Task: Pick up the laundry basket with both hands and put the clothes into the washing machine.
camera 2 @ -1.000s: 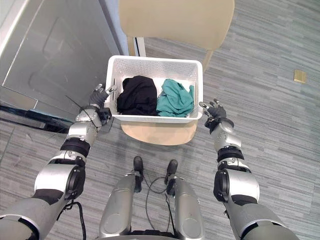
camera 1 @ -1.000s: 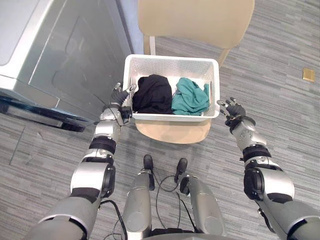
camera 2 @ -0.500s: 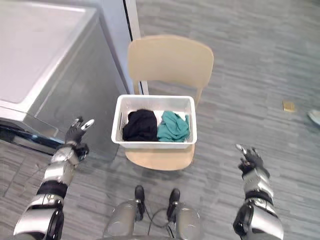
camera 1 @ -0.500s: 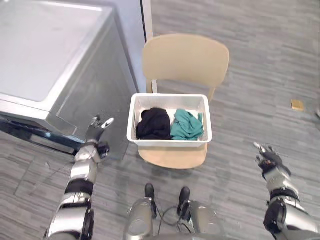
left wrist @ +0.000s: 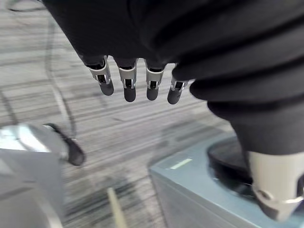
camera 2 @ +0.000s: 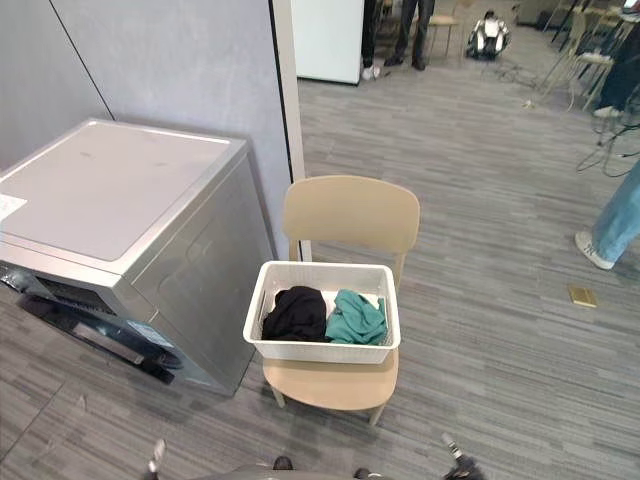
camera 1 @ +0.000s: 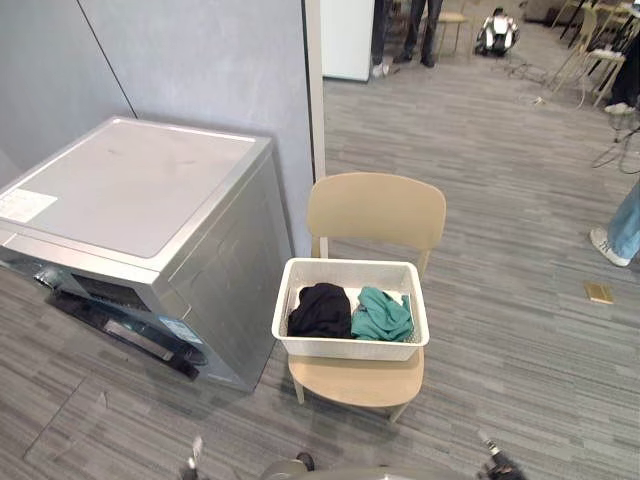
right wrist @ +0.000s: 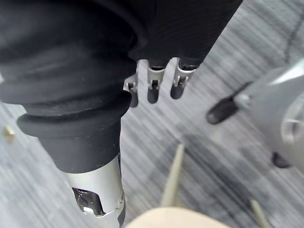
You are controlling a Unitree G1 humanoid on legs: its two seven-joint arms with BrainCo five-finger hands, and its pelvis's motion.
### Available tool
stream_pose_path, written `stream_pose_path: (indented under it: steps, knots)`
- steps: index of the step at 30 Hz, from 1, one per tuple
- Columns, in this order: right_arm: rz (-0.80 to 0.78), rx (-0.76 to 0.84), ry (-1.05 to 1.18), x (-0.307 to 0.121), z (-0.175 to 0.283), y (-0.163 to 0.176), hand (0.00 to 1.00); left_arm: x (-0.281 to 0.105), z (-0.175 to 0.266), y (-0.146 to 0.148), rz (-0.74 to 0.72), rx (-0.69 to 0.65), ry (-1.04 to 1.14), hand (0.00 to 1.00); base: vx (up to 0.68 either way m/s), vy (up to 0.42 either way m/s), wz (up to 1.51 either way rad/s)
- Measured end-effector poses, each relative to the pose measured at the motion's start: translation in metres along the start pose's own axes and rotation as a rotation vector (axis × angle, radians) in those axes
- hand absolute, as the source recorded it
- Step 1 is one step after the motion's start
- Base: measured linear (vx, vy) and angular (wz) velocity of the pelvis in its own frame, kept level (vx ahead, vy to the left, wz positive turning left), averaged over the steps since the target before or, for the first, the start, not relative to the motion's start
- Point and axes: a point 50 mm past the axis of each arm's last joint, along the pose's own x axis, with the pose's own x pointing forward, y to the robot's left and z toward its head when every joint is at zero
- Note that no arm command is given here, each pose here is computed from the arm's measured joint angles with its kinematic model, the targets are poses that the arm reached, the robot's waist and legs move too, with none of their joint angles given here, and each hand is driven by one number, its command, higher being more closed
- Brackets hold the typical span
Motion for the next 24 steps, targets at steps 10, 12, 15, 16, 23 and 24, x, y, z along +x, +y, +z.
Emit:
stream_pose_path:
  steps: [10,12,15,16,23,24]
  knots:
    - [0.151,-0.421,0.058,0.003,-0.008,0.041,0.0,0.001,0.027,-0.045,-0.141,0.12,-0.097,0.0,-0.04,-0.005,0.72]
    - [0.228,-0.5,-0.035,0.004,0.009,0.076,0.0,0.0,0.044,-0.065,-0.194,0.109,-0.161,0.0,-0.18,-0.049,1.31]
    - [0.343,-0.573,-0.166,-0.002,0.033,0.136,0.0,-0.004,0.049,-0.089,-0.219,0.05,-0.191,0.0,-0.2,-0.051,0.92]
    - [0.352,-0.565,-0.19,-0.003,0.037,0.144,0.0,-0.004,0.052,-0.089,-0.211,0.032,-0.201,0.0,-0.11,0.007,0.8]
    - [0.203,-0.411,-0.16,0.004,0.037,0.085,0.0,-0.001,0.037,-0.079,-0.167,0.033,-0.143,0.0,-0.05,0.302,0.95]
    - [0.176,-0.374,-0.148,0.005,0.037,0.076,0.0,0.0,0.037,-0.078,-0.162,0.04,-0.135,0.0,0.0,0.482,0.46]
